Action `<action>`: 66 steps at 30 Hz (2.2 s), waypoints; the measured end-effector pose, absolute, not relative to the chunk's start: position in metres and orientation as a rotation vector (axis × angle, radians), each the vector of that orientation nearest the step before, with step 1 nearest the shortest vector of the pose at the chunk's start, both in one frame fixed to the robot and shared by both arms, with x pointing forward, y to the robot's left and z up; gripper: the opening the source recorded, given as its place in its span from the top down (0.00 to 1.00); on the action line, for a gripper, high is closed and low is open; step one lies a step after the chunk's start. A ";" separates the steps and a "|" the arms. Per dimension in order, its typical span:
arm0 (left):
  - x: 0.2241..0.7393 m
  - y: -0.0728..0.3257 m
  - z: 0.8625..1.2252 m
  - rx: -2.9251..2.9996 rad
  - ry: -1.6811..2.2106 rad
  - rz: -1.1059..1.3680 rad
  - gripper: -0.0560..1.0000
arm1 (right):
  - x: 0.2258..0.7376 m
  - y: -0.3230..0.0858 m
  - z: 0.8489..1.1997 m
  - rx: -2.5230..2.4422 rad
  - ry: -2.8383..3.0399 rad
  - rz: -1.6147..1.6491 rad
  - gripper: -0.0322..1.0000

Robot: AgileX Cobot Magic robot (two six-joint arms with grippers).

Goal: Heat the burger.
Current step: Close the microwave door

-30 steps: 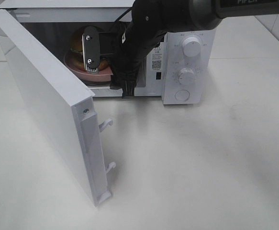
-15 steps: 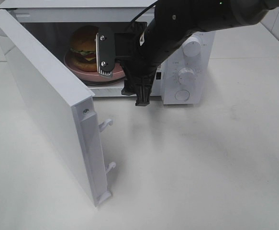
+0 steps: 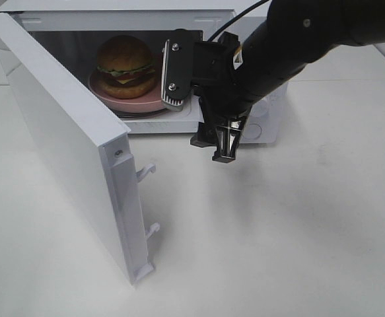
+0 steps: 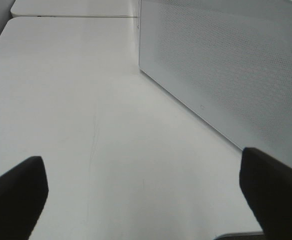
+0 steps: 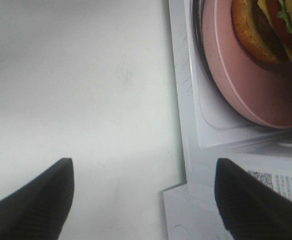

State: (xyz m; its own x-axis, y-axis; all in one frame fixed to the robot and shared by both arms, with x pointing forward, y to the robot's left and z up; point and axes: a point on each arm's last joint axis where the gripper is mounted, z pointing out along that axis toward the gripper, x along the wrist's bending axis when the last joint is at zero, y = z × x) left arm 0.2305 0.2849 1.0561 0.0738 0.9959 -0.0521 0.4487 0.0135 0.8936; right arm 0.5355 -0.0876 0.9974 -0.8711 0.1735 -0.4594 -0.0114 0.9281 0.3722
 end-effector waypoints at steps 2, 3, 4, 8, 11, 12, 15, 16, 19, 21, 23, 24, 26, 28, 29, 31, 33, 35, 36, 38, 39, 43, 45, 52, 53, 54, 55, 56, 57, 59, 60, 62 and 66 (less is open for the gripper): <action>0.231 0.285 1.056 1.552 1.489 0.864 0.04 | 0.524 -0.096 1.003 0.176 2.582 0.522 0.24; 0.231 0.285 1.056 1.552 1.489 0.864 0.04 | 0.524 -0.096 1.003 0.176 2.582 0.522 0.24; 0.231 0.285 1.056 1.552 1.489 0.864 0.04 | 0.520 -0.099 1.003 0.193 2.584 0.525 0.24; 0.231 0.285 1.056 1.552 1.489 0.864 0.04 | 0.509 -0.107 1.007 0.261 2.586 0.535 0.24; 0.231 0.285 1.056 1.552 1.489 0.864 0.04 | 0.492 -0.120 1.012 0.377 2.594 0.549 0.24; 0.231 0.285 1.056 1.552 1.489 0.864 0.04 | 0.488 -0.123 1.014 0.410 2.596 0.553 0.24; 0.231 0.285 1.056 1.552 1.489 0.864 0.04 | 0.470 -0.136 1.019 0.594 2.601 0.573 0.24; 0.231 0.285 1.056 1.552 1.489 0.864 0.04 | 0.470 -0.136 1.019 0.594 2.601 0.573 0.24; 0.231 0.285 1.056 1.552 1.489 0.864 0.04 | 0.458 -0.145 1.025 0.743 2.588 0.592 0.24; 0.231 0.285 1.056 1.552 1.489 0.864 0.04 | 0.450 -0.151 1.027 0.846 2.586 0.588 0.24; 0.231 0.285 1.056 1.552 1.489 0.864 0.04 | 0.441 -0.158 1.031 1.015 2.581 0.567 0.24; 0.231 0.285 1.056 1.552 1.489 0.864 0.04 | 0.441 -0.158 1.031 1.015 2.581 0.567 0.24; 0.231 0.285 1.056 1.552 1.489 0.864 0.04 | 0.435 -0.163 1.034 1.105 2.580 0.540 0.24; 0.231 0.285 1.056 1.552 1.489 0.864 0.04 | 0.425 -0.170 1.038 1.203 2.594 0.472 0.24; 0.231 0.285 1.056 1.552 1.489 0.864 0.04 | 0.425 -0.170 1.038 1.203 2.594 0.472 0.24; 0.231 0.285 1.056 1.552 1.489 0.864 0.04 | 0.419 -0.175 1.042 1.247 2.595 0.445 0.24; 0.231 0.285 1.056 1.552 1.489 0.864 0.04 | 0.410 -0.182 1.049 1.299 2.585 0.428 0.24; 0.231 0.285 1.056 1.552 1.489 0.864 0.04 | 0.404 -0.186 1.055 1.325 2.573 0.431 0.24; 0.231 0.285 1.056 1.552 1.489 0.864 0.04 | 0.401 -0.189 1.058 1.335 2.566 0.436 0.24; 0.231 0.285 1.056 1.552 1.489 0.864 0.04 | 0.395 -0.193 1.062 1.356 2.548 0.454 0.24; 0.231 0.285 1.056 1.552 1.489 0.864 0.04 | 0.391 -0.196 1.065 1.358 2.536 0.475 0.24; 0.231 0.285 1.056 1.552 1.489 0.864 0.04 | 0.377 -0.205 1.071 1.345 2.496 0.554 0.24; 0.231 0.285 1.056 1.552 1.489 0.864 0.04 | 0.366 -0.213 1.072 1.337 2.469 0.604 0.24; 0.231 0.285 1.056 1.552 1.489 0.864 0.04 | 0.335 -0.253 1.057 1.487 2.298 0.661 0.24; 0.231 0.285 1.056 1.552 1.489 0.864 0.04 | 0.335 -0.253 1.057 1.487 2.298 0.661 0.24; 0.231 0.285 1.056 1.552 1.489 0.864 0.04 | 0.328 -0.263 1.055 1.529 2.230 0.679 0.24; 0.231 0.285 1.056 1.552 1.489 0.864 0.04 | 0.325 -0.267 1.055 1.544 2.197 0.691 0.24; 0.231 0.285 1.056 1.552 1.489 0.864 0.04 | 0.325 -0.267 1.055 1.544 2.197 0.691 0.24; 0.231 0.285 1.056 1.552 1.489 0.864 0.04 | 0.316 -0.274 1.057 1.566 2.119 0.730 0.24; 0.231 0.285 1.056 1.552 1.489 0.864 0.04 | 0.308 -0.280 1.060 1.574 2.052 0.768 0.24; 0.231 0.285 1.056 1.552 1.489 0.864 0.04 | 0.304 -0.283 1.061 1.576 2.016 0.789 0.24; 0.231 0.285 1.056 1.552 1.489 0.864 0.04 | 0.294 -0.288 1.062 1.576 1.951 0.827 0.24; 0.231 0.285 1.056 1.552 1.489 0.864 0.04 | 0.278 -0.293 1.065 1.585 1.848 0.902 0.24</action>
State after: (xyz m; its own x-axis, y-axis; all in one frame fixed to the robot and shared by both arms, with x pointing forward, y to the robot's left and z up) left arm 0.2305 0.2849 1.0561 0.0738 0.9959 -0.0521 0.4487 0.0135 0.8936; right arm 0.2779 -0.2926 1.0646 -0.1638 0.9862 0.0238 0.6258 0.0852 0.7753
